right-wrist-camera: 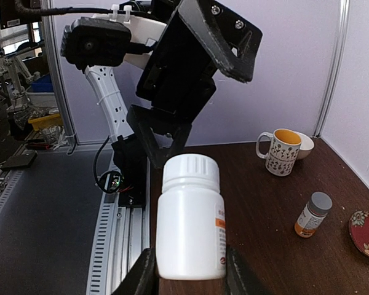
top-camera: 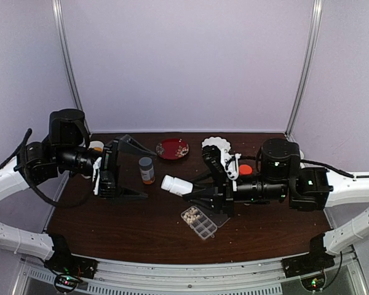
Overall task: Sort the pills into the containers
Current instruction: Unscrew the lid of the pill bottle from the pill bottle.
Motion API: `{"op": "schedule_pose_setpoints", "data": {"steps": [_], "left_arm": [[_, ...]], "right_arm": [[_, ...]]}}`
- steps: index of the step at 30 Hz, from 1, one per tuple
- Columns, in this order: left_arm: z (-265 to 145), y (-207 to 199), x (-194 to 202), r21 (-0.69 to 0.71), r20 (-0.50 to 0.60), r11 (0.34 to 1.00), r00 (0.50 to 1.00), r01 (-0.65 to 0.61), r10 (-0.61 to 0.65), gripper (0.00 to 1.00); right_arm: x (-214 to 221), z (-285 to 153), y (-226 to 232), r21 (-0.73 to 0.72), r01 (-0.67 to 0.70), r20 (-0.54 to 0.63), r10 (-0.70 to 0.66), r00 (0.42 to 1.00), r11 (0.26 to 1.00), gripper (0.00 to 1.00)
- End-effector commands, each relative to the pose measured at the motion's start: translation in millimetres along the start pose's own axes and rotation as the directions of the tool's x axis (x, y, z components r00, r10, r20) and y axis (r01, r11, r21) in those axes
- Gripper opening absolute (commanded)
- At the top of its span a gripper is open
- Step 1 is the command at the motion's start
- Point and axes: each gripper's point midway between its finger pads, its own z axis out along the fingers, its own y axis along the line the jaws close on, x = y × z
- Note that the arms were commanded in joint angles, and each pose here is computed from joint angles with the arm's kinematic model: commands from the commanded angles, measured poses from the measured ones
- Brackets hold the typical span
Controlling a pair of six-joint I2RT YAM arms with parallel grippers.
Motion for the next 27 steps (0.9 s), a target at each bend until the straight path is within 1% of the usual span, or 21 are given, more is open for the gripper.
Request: {"op": "schedule_pose_setpoints", "data": {"steps": [1,7,10,12,21,27], "left_arm": [[1,2,2,-0.012,-0.034,0.973,0.972,-0.232,0.231,0.94],[2,1,-4,-0.013,0.007,0.973,0.973,-0.232,0.232,0.78],[3,-2,-6,-0.005,0.024,0.974,0.974,-0.227,0.227,0.66],[3,-4,-7,-0.002,0.034,0.975,0.974,-0.223,0.223,0.65],[5,-6,-14,0.01,0.091,0.981,0.978,-0.192,0.19,0.66],[5,-8,-16,0.017,0.11,0.983,0.978,-0.18,0.177,0.57]], "right_arm": [[-26,6,8,-0.071,-0.017,0.052,0.021,0.998,0.997,0.01],[-27,15,7,-0.082,-0.02,0.052,0.024,0.998,0.996,0.0],[-27,16,5,-0.079,-0.022,0.054,0.026,0.998,0.997,0.0],[-27,16,4,-0.076,-0.024,0.052,0.028,0.998,0.997,0.0],[-26,21,2,-0.074,-0.028,0.045,0.031,0.999,0.997,0.0],[-29,24,1,-0.072,-0.024,0.045,0.027,0.999,0.997,0.0]]}}
